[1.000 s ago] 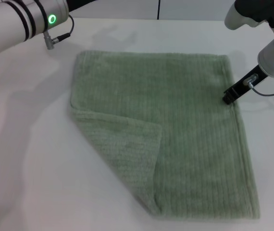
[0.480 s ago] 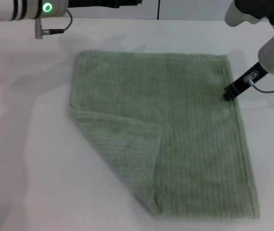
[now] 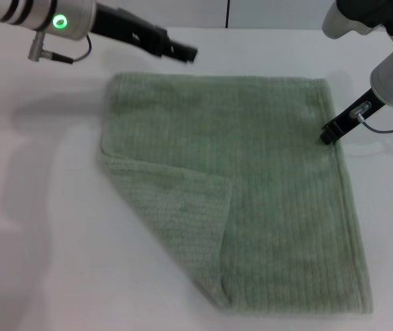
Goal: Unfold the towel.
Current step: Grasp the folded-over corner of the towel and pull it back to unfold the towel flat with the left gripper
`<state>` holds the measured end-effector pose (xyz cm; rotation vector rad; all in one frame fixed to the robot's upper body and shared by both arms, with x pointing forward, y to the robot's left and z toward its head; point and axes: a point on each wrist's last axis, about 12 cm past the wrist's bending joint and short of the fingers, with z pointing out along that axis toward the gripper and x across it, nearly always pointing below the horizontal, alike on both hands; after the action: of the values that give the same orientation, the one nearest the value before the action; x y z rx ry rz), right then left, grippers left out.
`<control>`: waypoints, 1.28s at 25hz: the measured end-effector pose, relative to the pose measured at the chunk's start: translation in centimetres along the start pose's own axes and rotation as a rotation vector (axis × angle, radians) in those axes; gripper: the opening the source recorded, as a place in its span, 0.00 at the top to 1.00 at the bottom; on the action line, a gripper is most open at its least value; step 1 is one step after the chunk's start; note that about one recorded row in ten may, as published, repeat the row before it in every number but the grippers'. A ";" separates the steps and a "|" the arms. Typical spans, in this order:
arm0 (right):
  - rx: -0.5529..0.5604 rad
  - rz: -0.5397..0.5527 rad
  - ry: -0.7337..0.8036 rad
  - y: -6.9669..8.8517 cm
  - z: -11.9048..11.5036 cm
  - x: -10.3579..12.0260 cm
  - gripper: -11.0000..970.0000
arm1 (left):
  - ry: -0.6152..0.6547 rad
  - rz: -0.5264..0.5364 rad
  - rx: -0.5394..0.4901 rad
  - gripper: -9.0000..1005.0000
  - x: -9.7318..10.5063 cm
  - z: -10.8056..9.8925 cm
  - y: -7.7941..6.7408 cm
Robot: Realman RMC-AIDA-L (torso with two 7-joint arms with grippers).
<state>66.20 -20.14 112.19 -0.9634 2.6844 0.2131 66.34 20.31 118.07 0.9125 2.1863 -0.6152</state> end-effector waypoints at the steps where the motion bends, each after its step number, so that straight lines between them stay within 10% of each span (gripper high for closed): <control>1: 0.000 0.000 0.000 0.0 0.0 0.0 0.99 | 0.030 0.019 0.013 0.29 0.1 0.2 -0.3; 32: 0.017 -0.014 -0.002 -0.2 -0.2 -0.2 0.99 | 0.307 0.226 0.304 0.31 1.9 3.3 -7.1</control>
<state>66.46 -20.23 112.43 -0.9760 2.6730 0.1877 61.41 14.45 115.65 1.4760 2.2427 -0.7494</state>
